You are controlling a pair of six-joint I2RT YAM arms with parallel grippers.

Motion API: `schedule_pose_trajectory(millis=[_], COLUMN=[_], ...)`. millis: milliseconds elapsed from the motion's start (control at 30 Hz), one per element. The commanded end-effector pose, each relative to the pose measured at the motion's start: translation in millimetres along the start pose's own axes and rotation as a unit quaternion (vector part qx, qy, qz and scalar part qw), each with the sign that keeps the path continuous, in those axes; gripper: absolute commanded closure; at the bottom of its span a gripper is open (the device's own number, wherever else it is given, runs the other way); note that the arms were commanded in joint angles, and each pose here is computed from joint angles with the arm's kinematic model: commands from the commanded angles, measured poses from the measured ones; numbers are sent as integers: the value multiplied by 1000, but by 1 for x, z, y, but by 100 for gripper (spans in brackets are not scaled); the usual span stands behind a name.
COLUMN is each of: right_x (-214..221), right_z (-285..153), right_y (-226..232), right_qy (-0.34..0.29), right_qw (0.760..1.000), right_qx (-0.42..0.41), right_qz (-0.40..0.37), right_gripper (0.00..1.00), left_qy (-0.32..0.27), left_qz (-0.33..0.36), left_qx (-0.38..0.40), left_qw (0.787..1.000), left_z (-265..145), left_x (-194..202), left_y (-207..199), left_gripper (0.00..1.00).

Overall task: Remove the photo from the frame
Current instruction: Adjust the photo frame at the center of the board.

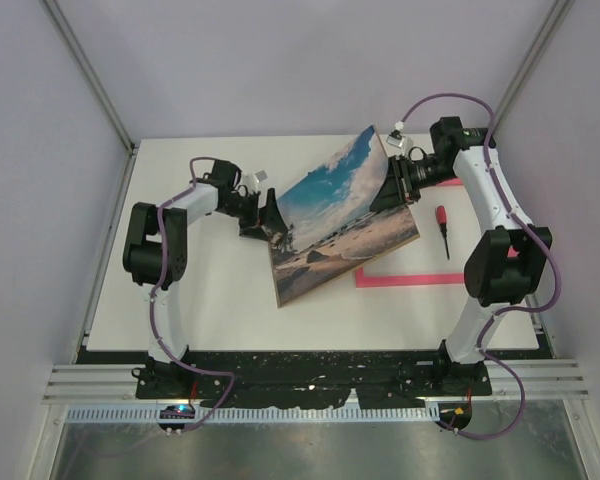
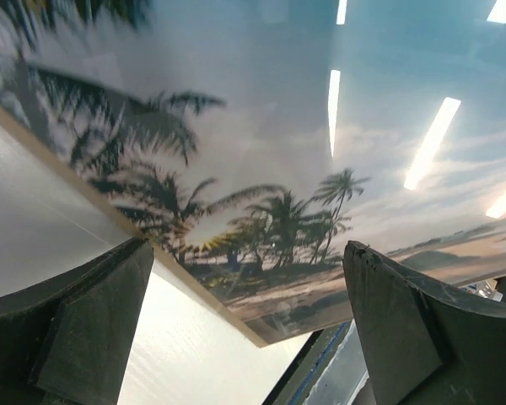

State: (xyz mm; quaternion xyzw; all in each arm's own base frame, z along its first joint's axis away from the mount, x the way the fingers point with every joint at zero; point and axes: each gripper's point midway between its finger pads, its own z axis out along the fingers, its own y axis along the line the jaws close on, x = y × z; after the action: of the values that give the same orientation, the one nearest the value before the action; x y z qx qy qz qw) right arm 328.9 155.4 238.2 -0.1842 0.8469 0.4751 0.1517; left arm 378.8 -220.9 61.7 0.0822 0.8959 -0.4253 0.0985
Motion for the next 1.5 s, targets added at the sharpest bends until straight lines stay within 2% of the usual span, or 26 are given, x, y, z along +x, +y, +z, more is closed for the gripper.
schedule_pose_trajectory(millis=[0, 67, 200, 433, 600, 900, 1067, 1267, 1467], right_x=[-12, -13, -13, -13, -25, -26, -29, -25, -22], right_z=[0, 2, -2, -9, -23, -30, -32, -31, -21], right_y=[39, 41, 36, 29, 39, 28, 43, 46, 49], right_qy=[-17, -16, -19, -33, -58, -69, -73, -67, -52], right_qw=[998, 998, 997, 997, 996, 995, 995, 996, 997], right_qx=[-18, -17, 10, 25, 20, 38, 11, 10, 12], right_qz=[-56, -60, -70, -58, -63, -58, -61, -57, -64], right_gripper=[73, 75, 92, 92, 92, 92, 92, 92, 92], left_qy=[-16, -16, -17, -45, -65, -64, -56, -33, -52], left_qz=[20, 20, 24, 44, 55, 53, 41, 29, 37], left_qx=[9, 8, 3, 8, -33, -29, -45, -19, -7], left_qw=[1000, 1000, 1000, 998, 996, 996, 997, 999, 998], left_z=[-3, -3, -6, -31, -44, -43, -30, -4, -5], left_x=[-9, -9, -9, -17, -21, -22, -21, -17, -20], left_y=[-11, -10, -9, -19, -9, -7, 4, -7, -17], left_gripper=[0, 0, 0, 0, 0, 0, 0, 0, 1])
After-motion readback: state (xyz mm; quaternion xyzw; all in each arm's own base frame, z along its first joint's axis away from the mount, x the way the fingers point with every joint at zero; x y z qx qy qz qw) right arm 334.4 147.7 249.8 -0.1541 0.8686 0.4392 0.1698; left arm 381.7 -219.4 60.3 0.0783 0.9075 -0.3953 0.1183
